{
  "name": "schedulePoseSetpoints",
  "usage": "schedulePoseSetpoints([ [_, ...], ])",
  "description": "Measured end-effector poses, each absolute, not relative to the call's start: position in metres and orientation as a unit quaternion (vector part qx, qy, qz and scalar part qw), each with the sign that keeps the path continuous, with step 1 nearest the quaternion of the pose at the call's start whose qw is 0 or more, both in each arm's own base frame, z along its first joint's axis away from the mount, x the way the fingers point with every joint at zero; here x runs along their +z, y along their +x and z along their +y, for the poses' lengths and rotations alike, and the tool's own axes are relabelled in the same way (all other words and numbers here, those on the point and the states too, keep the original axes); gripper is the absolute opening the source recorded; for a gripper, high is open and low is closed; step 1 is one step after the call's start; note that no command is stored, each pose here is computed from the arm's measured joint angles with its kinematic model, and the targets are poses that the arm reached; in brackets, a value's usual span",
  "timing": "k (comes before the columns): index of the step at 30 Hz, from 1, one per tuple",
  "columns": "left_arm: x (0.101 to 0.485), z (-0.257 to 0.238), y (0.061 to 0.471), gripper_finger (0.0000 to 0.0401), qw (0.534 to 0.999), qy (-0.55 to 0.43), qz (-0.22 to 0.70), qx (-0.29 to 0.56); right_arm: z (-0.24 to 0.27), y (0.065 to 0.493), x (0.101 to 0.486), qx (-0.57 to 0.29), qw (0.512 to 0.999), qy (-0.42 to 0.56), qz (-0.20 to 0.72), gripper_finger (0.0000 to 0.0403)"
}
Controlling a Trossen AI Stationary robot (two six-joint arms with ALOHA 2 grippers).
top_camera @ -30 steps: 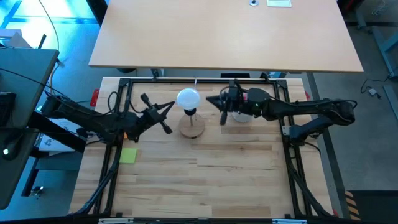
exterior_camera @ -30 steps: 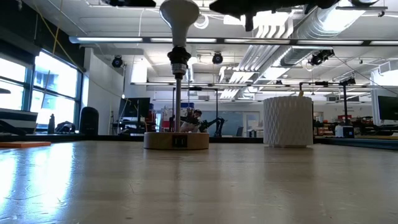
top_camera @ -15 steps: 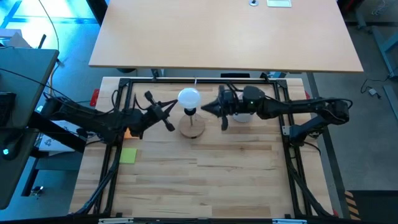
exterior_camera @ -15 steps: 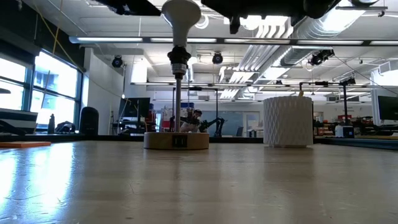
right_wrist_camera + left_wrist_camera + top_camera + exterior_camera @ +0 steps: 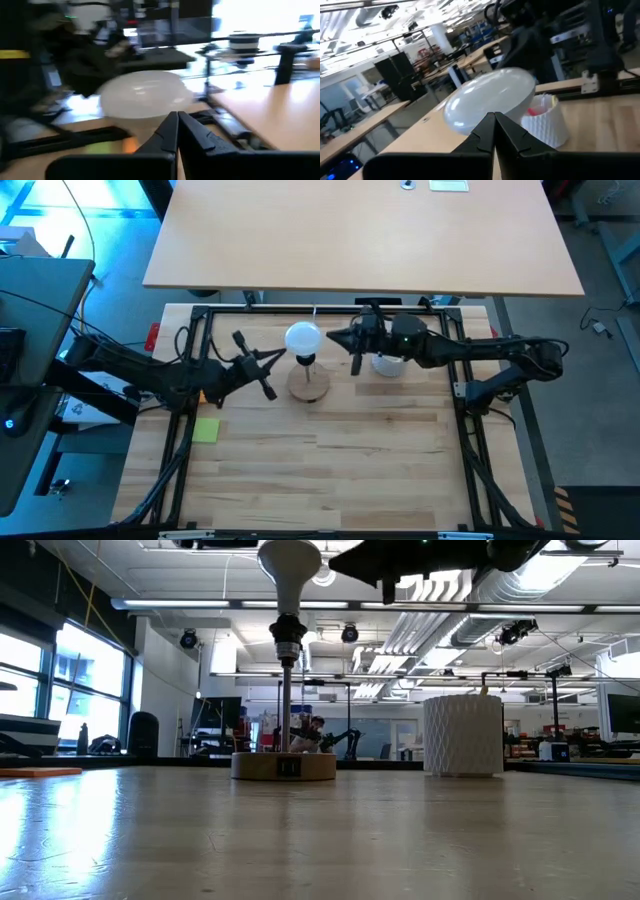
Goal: Screw lightbulb
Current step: Insert the light bulb into the brown lamp
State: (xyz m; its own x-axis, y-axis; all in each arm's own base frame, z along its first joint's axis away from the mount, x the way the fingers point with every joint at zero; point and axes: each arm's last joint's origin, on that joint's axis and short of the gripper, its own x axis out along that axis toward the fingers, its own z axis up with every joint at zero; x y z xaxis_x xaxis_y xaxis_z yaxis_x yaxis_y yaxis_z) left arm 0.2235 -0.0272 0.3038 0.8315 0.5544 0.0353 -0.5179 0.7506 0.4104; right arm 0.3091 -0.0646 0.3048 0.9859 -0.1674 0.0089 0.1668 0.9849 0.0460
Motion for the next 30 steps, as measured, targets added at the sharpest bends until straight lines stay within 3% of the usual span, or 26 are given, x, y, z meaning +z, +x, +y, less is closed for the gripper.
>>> schedulePoseSetpoints([
  [9,0.294,-0.005,0.231,0.0,0.907,0.215,0.089,0.351,-0.046,0.312,0.302,0.064,0.998,0.01,0.008,0.0],
  [11,0.294,-0.003,0.228,0.0,0.894,0.223,0.1,0.374,-0.043,0.31,0.303,0.058,0.998,0.001,0.014,0.0],
  [17,0.306,-0.018,0.22,0.0,0.911,0.217,0.062,0.346,-0.059,0.306,0.304,-0.123,0.992,0.01,0.018,0.0],
  [22,0.308,-0.022,0.225,0.0,0.934,0.214,0.026,0.286,-0.067,0.315,0.302,-0.08,0.997,0.014,0.01,0.0],
  [30,0.301,-0.001,0.229,0.0,0.91,0.226,0.07,0.339,-0.041,0.323,0.304,0.024,0.999,-0.023,0.027,0.0],
])
